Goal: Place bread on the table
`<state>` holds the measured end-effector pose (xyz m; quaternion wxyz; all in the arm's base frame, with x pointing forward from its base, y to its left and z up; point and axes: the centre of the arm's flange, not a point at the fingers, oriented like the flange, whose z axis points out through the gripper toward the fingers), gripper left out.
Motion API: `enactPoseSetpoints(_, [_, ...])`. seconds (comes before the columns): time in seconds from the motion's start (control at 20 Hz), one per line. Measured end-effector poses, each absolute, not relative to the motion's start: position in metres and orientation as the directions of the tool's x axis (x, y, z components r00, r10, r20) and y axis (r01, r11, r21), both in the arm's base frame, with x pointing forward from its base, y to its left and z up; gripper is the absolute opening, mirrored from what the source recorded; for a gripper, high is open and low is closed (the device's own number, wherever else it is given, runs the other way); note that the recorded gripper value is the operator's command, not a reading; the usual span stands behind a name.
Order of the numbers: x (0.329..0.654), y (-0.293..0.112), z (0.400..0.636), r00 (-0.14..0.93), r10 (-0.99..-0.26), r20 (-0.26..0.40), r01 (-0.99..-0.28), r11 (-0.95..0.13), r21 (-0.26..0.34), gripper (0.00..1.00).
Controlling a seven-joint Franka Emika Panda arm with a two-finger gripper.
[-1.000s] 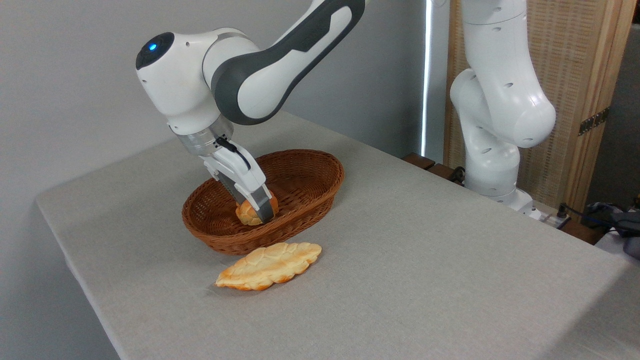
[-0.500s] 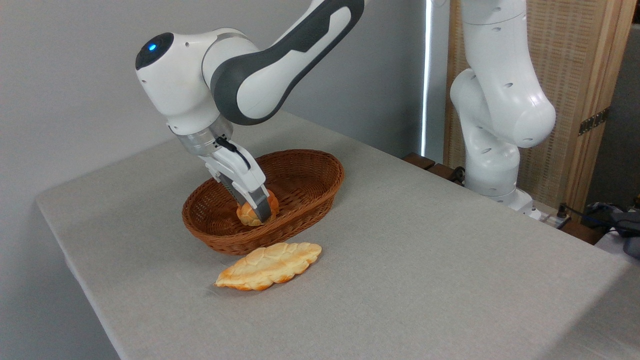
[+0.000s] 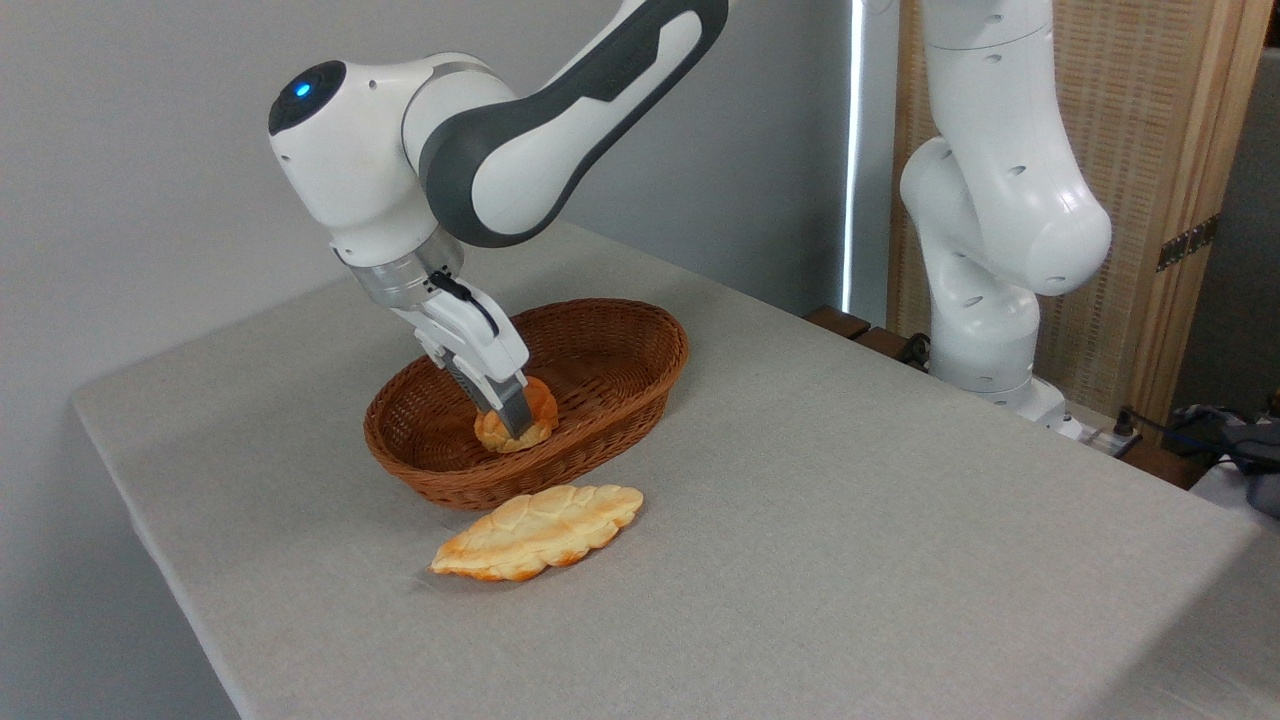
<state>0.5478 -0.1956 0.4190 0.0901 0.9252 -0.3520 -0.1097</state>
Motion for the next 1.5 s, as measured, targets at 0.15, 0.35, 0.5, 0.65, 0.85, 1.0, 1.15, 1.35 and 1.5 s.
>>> enactPoseSetpoints(0.15, [0.548,-0.196,0.420,0.729,-0.670,-0.138,-0.631,-0.737,0.243,0.34])
enactPoseSetpoints(0.35, [0.548,-0.195,0.426,0.737,-0.663,-0.130,-0.627,-0.742,0.238,0.36])
enactPoseSetpoints(0.5, [0.547,-0.194,0.434,0.746,-0.655,-0.121,-0.621,-0.749,0.232,0.36])
enactPoseSetpoints(0.65, [0.545,-0.194,0.445,0.759,-0.642,-0.110,-0.610,-0.760,0.225,0.37])
enactPoseSetpoints(0.85, [0.537,-0.188,0.466,0.760,-0.640,-0.107,-0.608,-0.760,0.227,0.37])
enactPoseSetpoints(1.0, [0.534,-0.184,0.476,0.764,-0.638,-0.101,-0.607,-0.762,0.226,0.37])
enactPoseSetpoints(1.15, [0.534,-0.182,0.480,0.766,-0.636,-0.097,-0.605,-0.764,0.225,0.37])
enactPoseSetpoints(1.35, [0.534,-0.168,0.488,0.779,-0.619,-0.100,-0.588,-0.777,0.226,0.37])
enactPoseSetpoints(1.5, [0.535,-0.148,0.507,0.798,-0.595,-0.092,-0.565,-0.793,0.228,0.38])
